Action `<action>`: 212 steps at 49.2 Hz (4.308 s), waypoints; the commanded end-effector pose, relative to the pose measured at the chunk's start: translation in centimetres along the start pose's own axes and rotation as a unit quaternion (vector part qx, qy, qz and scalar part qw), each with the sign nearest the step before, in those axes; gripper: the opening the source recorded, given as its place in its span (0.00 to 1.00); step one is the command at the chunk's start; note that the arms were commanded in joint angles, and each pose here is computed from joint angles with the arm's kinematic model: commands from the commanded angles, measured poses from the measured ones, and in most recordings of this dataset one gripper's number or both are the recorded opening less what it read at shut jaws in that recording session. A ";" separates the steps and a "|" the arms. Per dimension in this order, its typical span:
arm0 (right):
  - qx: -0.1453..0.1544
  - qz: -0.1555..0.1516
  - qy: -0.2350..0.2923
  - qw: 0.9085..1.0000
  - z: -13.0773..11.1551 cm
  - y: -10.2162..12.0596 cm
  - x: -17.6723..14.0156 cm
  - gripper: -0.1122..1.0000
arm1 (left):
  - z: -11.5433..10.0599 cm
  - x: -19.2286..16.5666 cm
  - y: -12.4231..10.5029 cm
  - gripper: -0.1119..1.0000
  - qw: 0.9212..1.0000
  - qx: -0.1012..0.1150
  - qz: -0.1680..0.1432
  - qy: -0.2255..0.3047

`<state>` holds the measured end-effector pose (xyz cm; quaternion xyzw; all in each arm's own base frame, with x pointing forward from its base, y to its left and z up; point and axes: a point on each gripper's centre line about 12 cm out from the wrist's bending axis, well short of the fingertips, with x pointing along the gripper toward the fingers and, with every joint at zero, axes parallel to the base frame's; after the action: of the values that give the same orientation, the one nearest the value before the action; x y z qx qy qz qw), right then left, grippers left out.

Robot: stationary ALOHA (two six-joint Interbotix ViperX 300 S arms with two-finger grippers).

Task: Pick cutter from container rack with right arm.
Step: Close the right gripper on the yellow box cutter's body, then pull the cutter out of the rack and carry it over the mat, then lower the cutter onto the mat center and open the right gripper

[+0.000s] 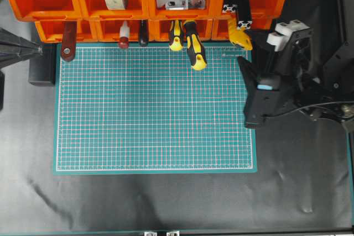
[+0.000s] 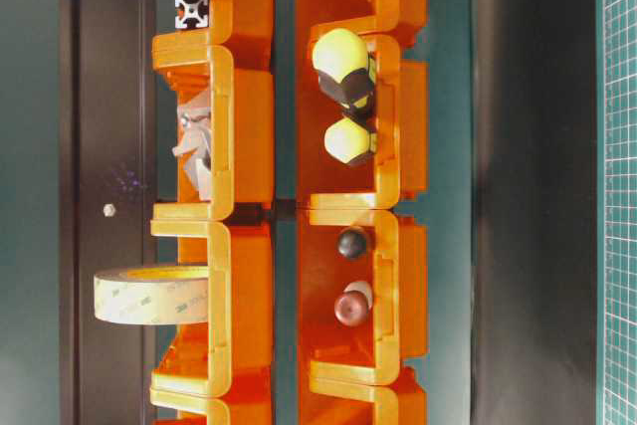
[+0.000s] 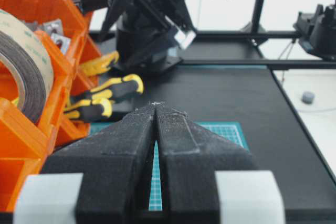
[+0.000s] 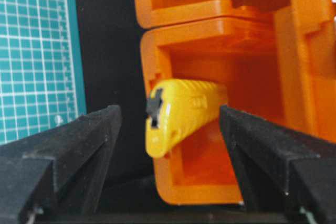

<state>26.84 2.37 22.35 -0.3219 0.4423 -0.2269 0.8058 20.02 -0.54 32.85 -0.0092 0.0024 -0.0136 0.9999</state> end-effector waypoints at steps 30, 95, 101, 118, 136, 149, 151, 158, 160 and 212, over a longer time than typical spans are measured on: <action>0.012 -0.023 0.016 1.000 0.0 -0.1 1.9 0.73 | 0.2 0.1 -0.2 0.10 1.000 -0.002 -0.004 -0.004; 0.071 0.003 -0.100 0.992 9.3 -1.8 -13.4 0.35 | 2.9 -2.4 -0.1 0.10 0.998 -0.001 -0.002 -0.057; 0.067 0.027 -0.120 0.990 10.8 -0.9 -15.2 0.35 | 3.2 -2.8 -0.2 0.10 0.998 -0.003 -0.006 -0.056; -0.032 0.069 -0.155 0.985 14.4 6.1 -13.2 0.35 | 3.9 -3.6 -0.8 0.10 0.997 -0.029 -0.023 -0.066; -0.152 0.131 -0.184 0.962 13.6 11.1 -4.2 0.35 | 4.2 -3.8 -0.8 0.10 0.996 -0.032 -0.024 -0.074; -0.176 0.151 -0.200 0.952 13.0 11.1 1.6 0.35 | 4.4 -3.9 -0.8 0.10 0.996 -0.032 -0.025 -0.079; -0.178 0.152 -0.202 0.951 13.0 11.0 2.3 0.35 | 4.4 -3.9 -0.8 0.10 0.996 -0.033 -0.025 -0.079; -0.186 0.149 -0.215 0.947 13.6 10.3 4.4 0.35 | 4.4 -3.9 -0.8 0.10 0.996 -0.033 -0.025 -0.079; -0.187 0.148 -0.215 0.947 13.6 10.3 4.8 0.35 | 4.4 -3.9 -0.8 0.10 0.996 -0.032 -0.025 -0.079; -0.179 0.230 -0.168 0.942 9.5 14.5 5.7 0.42 | 3.7 -3.4 -0.8 0.10 0.997 -0.031 -0.023 -0.062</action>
<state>39.10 11.31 12.05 -0.3960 0.4002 0.1018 0.8201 16.36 -1.09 35.93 -0.0409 -0.0538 -0.0353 0.9971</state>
